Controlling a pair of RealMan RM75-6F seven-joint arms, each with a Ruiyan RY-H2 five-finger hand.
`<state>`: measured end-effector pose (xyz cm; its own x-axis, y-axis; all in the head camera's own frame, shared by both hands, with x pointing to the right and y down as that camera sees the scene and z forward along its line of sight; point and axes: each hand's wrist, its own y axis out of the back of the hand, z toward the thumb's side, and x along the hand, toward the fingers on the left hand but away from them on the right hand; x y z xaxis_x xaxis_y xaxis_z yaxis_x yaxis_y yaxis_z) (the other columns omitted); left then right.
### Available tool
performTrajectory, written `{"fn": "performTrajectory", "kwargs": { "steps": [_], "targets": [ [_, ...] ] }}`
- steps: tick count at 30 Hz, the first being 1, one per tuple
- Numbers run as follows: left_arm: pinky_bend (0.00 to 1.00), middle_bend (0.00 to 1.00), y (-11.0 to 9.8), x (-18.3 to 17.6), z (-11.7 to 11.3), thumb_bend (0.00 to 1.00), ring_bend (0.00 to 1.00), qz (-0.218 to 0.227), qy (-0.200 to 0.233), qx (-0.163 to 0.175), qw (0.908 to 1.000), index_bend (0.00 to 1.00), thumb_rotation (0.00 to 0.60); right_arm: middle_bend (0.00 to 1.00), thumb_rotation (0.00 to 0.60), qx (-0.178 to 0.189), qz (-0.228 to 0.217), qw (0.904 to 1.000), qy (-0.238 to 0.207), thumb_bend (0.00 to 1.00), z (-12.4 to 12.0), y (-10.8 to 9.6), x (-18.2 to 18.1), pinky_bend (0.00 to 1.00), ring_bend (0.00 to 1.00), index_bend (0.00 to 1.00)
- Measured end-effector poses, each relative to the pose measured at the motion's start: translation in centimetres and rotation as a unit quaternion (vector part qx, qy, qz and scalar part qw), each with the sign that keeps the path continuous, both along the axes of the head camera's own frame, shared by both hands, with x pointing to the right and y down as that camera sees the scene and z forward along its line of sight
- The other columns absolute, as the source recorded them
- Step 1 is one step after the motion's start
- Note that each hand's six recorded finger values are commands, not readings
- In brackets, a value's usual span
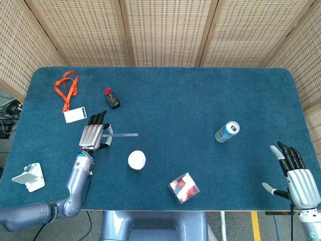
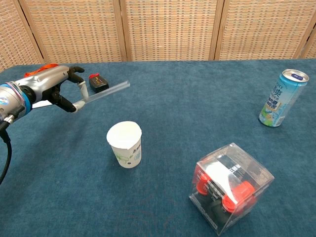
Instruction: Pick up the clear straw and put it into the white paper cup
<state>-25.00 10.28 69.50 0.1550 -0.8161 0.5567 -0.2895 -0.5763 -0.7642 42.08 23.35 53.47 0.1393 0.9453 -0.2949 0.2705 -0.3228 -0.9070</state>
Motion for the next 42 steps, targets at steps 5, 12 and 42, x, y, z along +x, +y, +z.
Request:
{"fn": "performTrajectory", "kwargs": {
  "steps": [5, 12, 42],
  "targets": [
    [0.00, 0.00, 0.4, 1.1, -1.4, 0.46, 0.00, -0.033, 0.116, -0.018, 0.9926, 0.61, 0.600, 0.00, 0.600, -0.001, 0.002, 1.0000, 0.002, 0.09, 0.1, 0.0, 0.1, 0.00, 0.00, 0.05],
    [0.00, 0.00, 1.3, 4.4, -3.1, 0.46, 0.00, -0.044, 0.270, -0.081, 0.9583, 0.61, 0.600, 0.00, 0.600, -0.001, 0.005, 1.0000, 0.002, 0.09, 0.1, -0.1, 0.3, 0.00, 0.00, 0.05],
    [0.00, 0.00, 5.6, 6.6, -0.7, 0.46, 0.00, -0.041, 0.352, -0.169, 0.9198, 0.62, 0.600, 0.00, 0.600, 0.004, 0.004, 1.0000, -0.003, 0.09, -0.2, -0.1, 0.1, 0.00, 0.00, 0.06]
  ]
}}
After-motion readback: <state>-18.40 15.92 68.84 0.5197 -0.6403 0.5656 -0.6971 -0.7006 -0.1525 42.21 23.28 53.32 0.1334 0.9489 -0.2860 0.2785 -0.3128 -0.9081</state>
